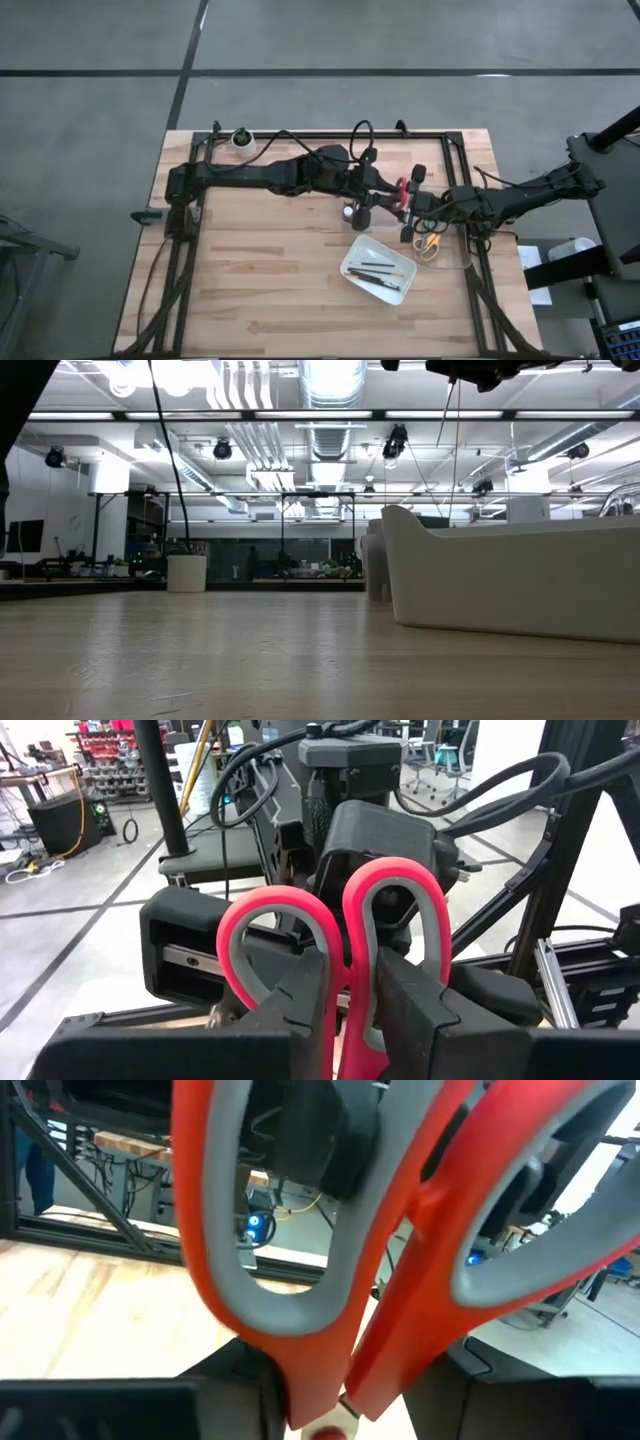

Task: Pick & Place Paint Supplies
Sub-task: Put the red scissors into the right transparent bin

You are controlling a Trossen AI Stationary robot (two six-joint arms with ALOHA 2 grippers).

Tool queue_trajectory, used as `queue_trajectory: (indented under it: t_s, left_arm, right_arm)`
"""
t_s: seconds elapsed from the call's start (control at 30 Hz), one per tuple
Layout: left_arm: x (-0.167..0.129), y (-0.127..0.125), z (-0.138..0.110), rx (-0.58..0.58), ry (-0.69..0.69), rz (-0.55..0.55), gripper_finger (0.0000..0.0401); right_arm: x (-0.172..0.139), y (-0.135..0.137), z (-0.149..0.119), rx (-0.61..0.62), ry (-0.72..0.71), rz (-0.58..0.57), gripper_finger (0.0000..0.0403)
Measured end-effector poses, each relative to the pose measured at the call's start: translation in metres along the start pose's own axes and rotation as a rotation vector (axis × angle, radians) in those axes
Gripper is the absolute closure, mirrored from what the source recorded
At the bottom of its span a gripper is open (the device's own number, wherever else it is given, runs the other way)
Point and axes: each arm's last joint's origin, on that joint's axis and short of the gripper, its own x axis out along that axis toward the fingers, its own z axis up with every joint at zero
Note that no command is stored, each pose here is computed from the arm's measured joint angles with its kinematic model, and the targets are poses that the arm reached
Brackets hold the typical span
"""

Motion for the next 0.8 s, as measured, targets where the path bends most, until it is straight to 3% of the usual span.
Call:
queue_trajectory:
  t_s: [0.13,0.37,0.8]
  left_arm:
    - [0.0,0.0005,-0.0003,-0.001,0.005,0.019,0.0333]
    - [0.0,0.0007,-0.0001,0.015,0.003,0.023,0.0333]
    - [0.0,0.0009,-0.0001,0.007,0.002,0.027,0.0333]
  right_arm:
    - [0.0,-0.0002,0.0001,0.0,0.0,-0.004,0.0251]
    - [0.0,-0.0003,0.0003,0.006,-0.002,-0.004,0.0292]
    - [0.0,-0.0002,0.0002,-0.002,-0.001,-0.004,0.0279]
